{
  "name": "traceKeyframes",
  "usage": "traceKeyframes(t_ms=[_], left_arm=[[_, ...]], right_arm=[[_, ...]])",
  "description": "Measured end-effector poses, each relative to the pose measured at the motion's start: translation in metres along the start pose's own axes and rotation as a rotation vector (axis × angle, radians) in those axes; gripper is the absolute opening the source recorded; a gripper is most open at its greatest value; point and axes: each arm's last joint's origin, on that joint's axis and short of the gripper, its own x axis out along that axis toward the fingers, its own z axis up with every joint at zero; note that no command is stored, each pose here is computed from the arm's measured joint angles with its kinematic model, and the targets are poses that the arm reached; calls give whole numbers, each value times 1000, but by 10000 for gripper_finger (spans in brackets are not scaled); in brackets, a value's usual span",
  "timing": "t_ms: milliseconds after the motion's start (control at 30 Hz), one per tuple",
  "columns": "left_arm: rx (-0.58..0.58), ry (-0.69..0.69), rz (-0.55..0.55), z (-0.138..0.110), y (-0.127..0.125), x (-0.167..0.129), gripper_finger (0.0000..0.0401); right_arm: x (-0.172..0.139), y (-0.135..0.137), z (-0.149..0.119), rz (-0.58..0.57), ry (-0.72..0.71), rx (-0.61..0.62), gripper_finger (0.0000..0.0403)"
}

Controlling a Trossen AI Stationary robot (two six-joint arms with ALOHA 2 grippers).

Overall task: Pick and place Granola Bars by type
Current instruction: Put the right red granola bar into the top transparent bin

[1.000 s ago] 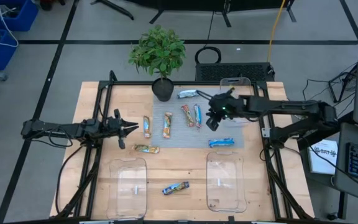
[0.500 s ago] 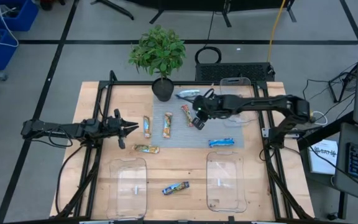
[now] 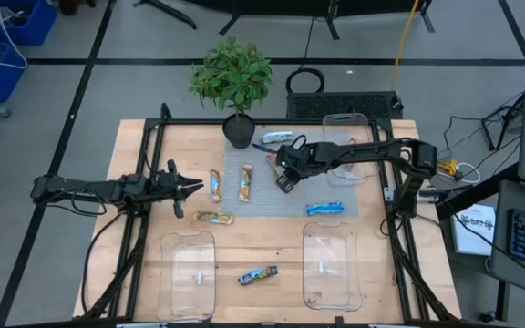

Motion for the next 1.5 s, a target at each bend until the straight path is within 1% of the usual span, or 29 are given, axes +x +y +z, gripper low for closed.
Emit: traceKeyframes(t_ms=[200, 467, 867, 1067, 1300, 1400, 1500], left_arm=[[4, 2, 0, 0, 0, 0, 63], [0, -12, 0, 1, 0, 0, 63], [-1, -15, -1, 2, 0, 0, 63], [-1, -15, -1, 2, 0, 0, 63], [0, -15, 0, 2, 0, 0, 63], [-1, -15, 0, 2, 0, 0, 63], [-1, -15, 0, 2, 0, 0, 63]], right_arm=[[6, 2, 1, 4, -13, 39, 93], [15, 2, 1, -7, 0, 44, 93], [16, -2, 0, -28, 18, 78, 93], [25, -10, -8, -45, 40, 106, 93], [31, -10, -11, -20, 12, 112, 93], [32, -10, -11, -19, 13, 104, 85], [32, -10, -11, -21, 17, 85, 53]])
